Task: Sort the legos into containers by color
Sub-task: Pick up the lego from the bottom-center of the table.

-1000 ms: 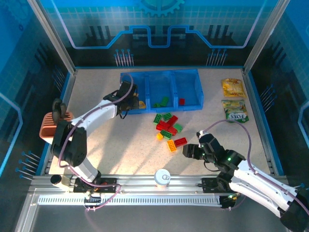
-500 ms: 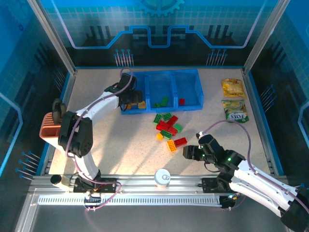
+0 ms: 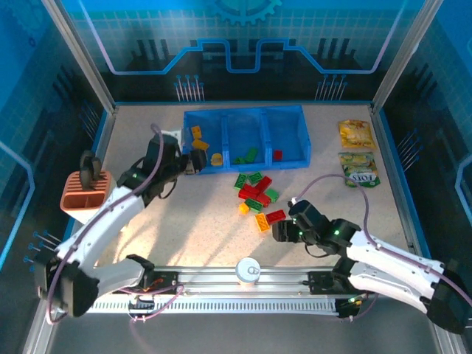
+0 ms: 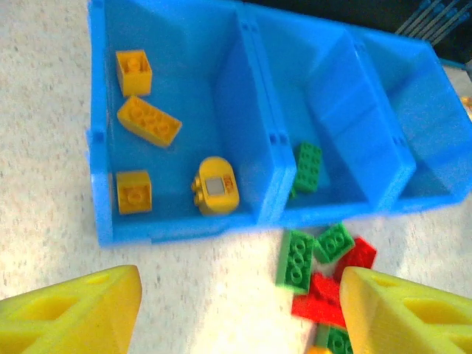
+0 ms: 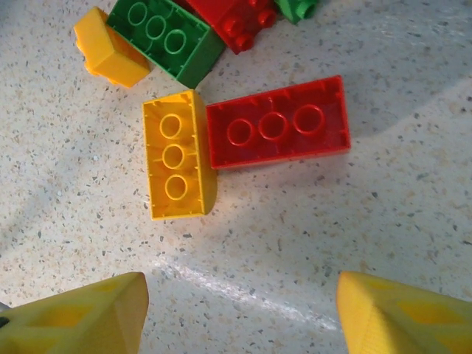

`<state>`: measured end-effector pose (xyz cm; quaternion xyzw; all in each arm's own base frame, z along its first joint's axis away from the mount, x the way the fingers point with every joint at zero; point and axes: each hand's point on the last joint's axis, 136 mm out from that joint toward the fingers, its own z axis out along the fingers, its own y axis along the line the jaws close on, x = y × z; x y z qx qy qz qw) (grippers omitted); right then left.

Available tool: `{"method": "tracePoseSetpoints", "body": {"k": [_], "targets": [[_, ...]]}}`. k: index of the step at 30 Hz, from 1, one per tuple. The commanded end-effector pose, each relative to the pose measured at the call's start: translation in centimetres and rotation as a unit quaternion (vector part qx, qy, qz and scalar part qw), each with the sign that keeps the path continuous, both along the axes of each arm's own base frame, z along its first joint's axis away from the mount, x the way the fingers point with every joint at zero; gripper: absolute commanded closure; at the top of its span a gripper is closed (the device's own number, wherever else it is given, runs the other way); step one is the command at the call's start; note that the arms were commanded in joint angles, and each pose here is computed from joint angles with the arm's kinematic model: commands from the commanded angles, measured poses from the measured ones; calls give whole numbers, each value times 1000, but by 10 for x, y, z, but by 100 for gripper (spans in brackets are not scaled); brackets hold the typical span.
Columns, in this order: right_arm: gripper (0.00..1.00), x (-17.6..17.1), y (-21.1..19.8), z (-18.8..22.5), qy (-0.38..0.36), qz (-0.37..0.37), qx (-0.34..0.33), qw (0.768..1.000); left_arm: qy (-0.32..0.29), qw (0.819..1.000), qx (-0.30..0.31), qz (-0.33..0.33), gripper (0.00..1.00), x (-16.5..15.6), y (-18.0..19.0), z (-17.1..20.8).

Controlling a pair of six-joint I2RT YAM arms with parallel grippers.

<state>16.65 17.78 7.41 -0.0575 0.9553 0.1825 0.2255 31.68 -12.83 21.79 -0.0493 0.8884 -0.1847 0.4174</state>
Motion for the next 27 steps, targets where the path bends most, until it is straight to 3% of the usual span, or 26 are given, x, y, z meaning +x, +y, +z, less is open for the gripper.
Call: {"method": "tracePoseSetpoints", "body": {"k": [1,6,13,27], "targets": [[31,10,19,12,-21,30,-17,999,24,1000,-10,-14,28,-26,-5,-22],[32,11,35,-2,16,52,-62,997,53,998,12,-13,28,-61,6,-48],[35,7,32,-27,62,48,-124,989,71,997,-12,-6,28,-94,15,-73],[39,14,61,-44,73,66,-162,982,67,998,-14,-1,29,-102,21,-74]]}}
